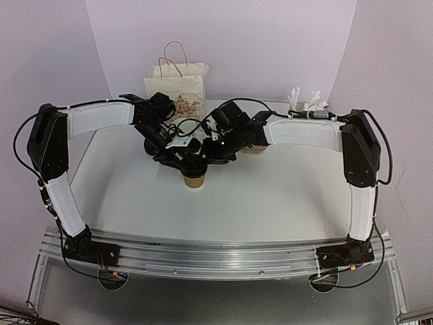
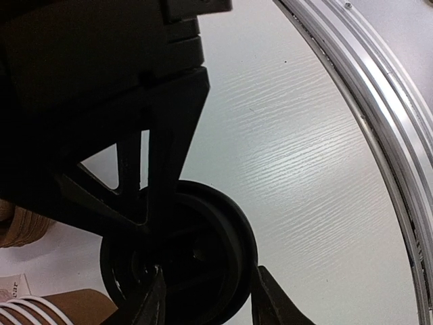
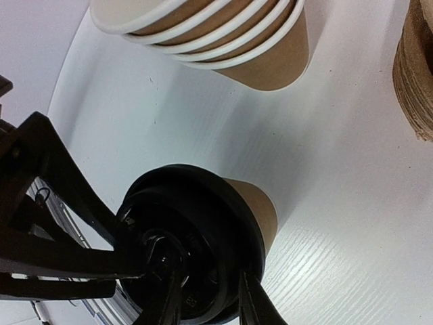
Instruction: Pack the takeout coffee
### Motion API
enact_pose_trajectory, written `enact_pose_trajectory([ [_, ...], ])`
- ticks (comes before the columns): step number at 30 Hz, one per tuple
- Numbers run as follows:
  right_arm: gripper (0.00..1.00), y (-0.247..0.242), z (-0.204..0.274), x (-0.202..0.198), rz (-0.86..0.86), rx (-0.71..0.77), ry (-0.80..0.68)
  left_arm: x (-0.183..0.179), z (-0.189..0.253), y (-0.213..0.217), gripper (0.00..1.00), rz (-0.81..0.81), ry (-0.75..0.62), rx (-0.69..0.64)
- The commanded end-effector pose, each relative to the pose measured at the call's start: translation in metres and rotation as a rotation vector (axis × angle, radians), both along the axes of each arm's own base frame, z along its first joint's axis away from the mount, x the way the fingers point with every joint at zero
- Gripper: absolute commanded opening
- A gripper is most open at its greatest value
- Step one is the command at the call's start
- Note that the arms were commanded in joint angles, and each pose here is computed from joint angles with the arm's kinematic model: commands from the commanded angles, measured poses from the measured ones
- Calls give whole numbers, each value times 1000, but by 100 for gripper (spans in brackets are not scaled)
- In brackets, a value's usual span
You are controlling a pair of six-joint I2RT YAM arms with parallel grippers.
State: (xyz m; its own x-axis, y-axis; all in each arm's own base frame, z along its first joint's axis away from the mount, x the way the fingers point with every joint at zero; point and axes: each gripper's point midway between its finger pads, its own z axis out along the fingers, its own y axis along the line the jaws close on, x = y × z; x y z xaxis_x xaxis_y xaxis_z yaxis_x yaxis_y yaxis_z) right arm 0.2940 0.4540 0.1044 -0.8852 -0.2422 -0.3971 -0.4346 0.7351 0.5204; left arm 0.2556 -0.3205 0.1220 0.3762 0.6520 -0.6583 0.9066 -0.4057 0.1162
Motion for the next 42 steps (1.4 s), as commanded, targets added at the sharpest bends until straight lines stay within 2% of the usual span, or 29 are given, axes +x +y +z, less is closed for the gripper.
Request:
enact_pose_trajectory([
  [1, 30, 0, -1, -3, 13, -31, 7, -6, 51, -4, 46, -15, -30, -96],
  [5, 34, 7, 18, 0, 44, 5, -31, -6, 49, 3, 50, 0, -45, -82],
  [12, 38, 16, 36, 0, 82, 48, -52, 20, 42, 17, 58, 131, -13, -69],
  [15, 49, 11, 46, -4, 129, 53, -105, 21, 30, 29, 65, 137, -16, -52],
  [18, 58, 5, 68, -10, 204, 119, -249, 26, 22, 36, 69, 158, -16, -53],
  [21, 63, -4, 68, -15, 268, 163, -401, 29, 20, 34, 70, 189, 2, -72],
  [25, 64, -13, 53, -18, 328, 144, -531, 27, 22, 30, 72, 206, 22, -114],
  [32, 67, 8, 31, -35, 542, 130, -727, 21, 18, 24, 74, 228, 35, -157],
  [36, 69, 9, 27, -31, 549, 121, -777, 33, 24, 19, 72, 285, 34, -185],
  [42, 71, 8, 16, -26, 552, 83, -796, 30, 18, 16, 72, 263, 49, -190],
])
